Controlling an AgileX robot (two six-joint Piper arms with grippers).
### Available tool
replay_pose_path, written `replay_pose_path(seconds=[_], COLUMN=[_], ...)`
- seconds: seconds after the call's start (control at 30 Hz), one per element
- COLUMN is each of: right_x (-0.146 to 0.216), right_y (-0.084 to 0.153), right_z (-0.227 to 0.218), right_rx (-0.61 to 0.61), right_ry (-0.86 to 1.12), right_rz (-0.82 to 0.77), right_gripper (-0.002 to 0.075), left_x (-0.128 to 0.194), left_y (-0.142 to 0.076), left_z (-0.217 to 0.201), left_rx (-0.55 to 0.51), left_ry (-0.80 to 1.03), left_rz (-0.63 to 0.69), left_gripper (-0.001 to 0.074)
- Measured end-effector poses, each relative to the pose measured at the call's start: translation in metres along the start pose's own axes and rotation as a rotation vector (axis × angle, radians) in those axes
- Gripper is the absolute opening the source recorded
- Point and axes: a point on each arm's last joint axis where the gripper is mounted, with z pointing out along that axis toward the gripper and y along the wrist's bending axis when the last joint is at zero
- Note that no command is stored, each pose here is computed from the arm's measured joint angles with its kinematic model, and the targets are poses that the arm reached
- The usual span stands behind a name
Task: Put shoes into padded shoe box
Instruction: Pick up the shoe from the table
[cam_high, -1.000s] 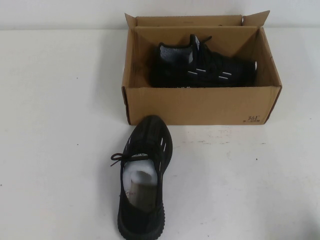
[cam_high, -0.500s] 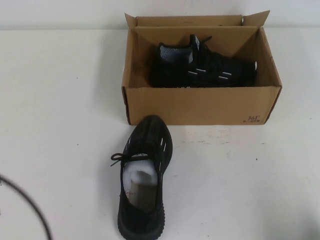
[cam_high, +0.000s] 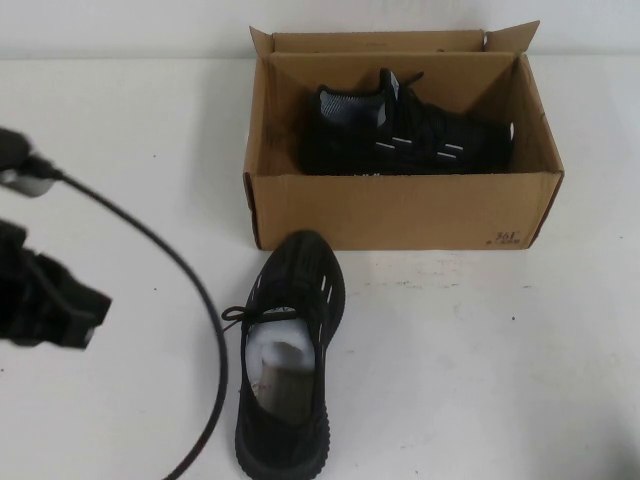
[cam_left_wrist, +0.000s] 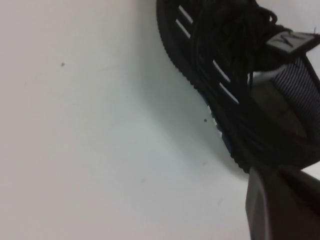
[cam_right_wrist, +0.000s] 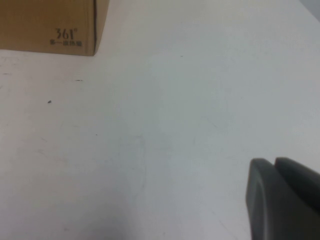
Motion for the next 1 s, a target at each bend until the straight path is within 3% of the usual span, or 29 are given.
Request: replay_pose_path(seconds=[0.13,0.53,1.0], right_x=[0.0,0.0,0.0], right_y=[0.0,0.0,0.0], right_z=[0.0,0.0,0.0], right_rx=[0.0,0.0,0.0], right_ry=[0.0,0.0,0.0], right_rz=[0.0,0.0,0.0], right_gripper=[-0.0008,-0.0008,-0.0008], left_x=[-0.022,-0.063,-0.071], left_y=[-0.006,-0.063,-0.061], left_z=[0.02,0.062,0.063], left_rx=[0.056,0.204,0.173], left_ry=[0.052,0.212,0.195], left_rz=[0.098,0.526,0.687], left_gripper=[-0.0004,-0.0004,-0.0004])
